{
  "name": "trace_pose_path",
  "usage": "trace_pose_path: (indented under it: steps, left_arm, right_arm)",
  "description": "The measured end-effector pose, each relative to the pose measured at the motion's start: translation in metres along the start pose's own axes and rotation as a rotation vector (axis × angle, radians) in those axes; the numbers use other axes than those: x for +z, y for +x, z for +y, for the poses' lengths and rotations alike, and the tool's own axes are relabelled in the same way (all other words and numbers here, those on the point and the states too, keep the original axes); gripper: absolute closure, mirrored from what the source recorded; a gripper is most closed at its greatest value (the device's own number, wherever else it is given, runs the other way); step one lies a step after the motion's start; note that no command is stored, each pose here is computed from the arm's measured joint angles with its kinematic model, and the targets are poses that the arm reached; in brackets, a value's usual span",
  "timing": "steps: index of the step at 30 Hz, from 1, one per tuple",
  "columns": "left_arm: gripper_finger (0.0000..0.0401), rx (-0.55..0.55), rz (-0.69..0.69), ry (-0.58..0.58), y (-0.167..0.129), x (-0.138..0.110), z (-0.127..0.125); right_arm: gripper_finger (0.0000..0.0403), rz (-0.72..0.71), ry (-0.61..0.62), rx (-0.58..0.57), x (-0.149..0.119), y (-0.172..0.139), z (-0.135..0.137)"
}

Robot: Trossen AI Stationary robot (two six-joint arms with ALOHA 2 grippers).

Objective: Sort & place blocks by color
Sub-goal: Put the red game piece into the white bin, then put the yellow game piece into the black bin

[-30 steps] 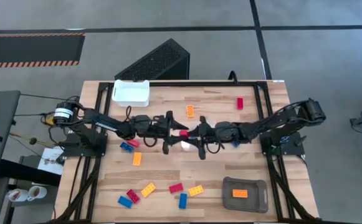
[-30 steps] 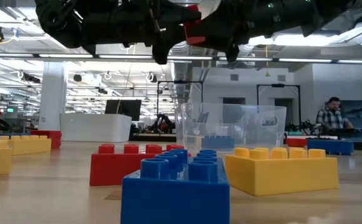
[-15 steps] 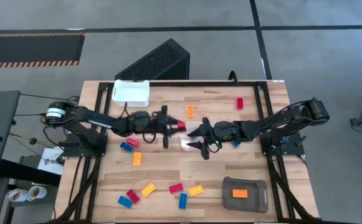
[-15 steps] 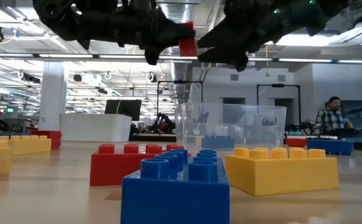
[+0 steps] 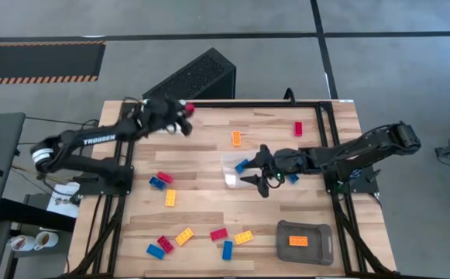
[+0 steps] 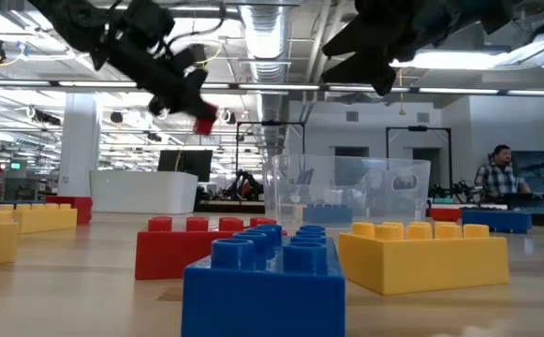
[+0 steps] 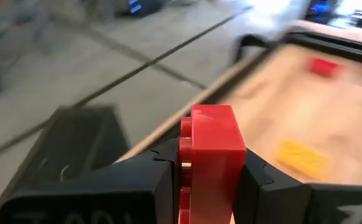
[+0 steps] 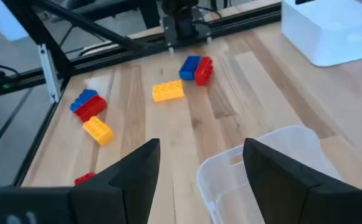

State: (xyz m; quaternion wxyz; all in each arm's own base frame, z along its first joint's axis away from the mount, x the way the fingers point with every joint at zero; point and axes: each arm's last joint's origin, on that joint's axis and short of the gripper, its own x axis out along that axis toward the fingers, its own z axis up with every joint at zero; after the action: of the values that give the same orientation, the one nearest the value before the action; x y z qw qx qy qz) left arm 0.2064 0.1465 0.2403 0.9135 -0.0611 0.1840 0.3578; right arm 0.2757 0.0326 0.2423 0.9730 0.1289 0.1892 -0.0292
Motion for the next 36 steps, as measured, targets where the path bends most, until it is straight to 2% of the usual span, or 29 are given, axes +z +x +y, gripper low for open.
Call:
trace_pose_path:
  steps: [5, 10, 15, 22, 25, 32, 36]
  left_arm:
    - [0.0343, 0.053, 0.093, -0.114, 0.012, -0.013, 0.045]
    - [0.0337, 0.062, 0.168, -0.216, 0.026, -0.028, 0.064]
    - [0.0310, 0.094, 0.209, -0.225, 0.042, -0.041, 0.067]
    - [0.0304, 0.105, 0.258, -0.254, 0.052, -0.053, 0.068]
    - [0.0285, 0.112, 0.242, -0.249, 0.049, -0.049, 0.069]
    - [0.0214, 0.110, 0.215, -0.223, 0.035, -0.038, 0.066]
    - [0.0197, 0.115, 0.158, -0.196, 0.019, -0.023, 0.056]
  right_arm:
    - [0.0158, 0.027, -0.001, -0.015, -0.004, 0.004, -0.002]
    - [0.0158, 0.025, 0.000, -0.015, -0.004, 0.004, -0.002]
    - [0.0158, 0.025, 0.000, -0.015, -0.004, 0.004, -0.002]
    - [0.0159, 0.032, -0.005, -0.007, -0.005, 0.004, 0.001]
    - [0.0159, 0.042, -0.007, -0.009, -0.006, 0.004, 0.000]
    - [0.0159, 0.060, -0.004, -0.018, -0.008, 0.004, -0.001]
    - [0.0159, 0.060, -0.004, -0.018, -0.008, 0.004, -0.001]
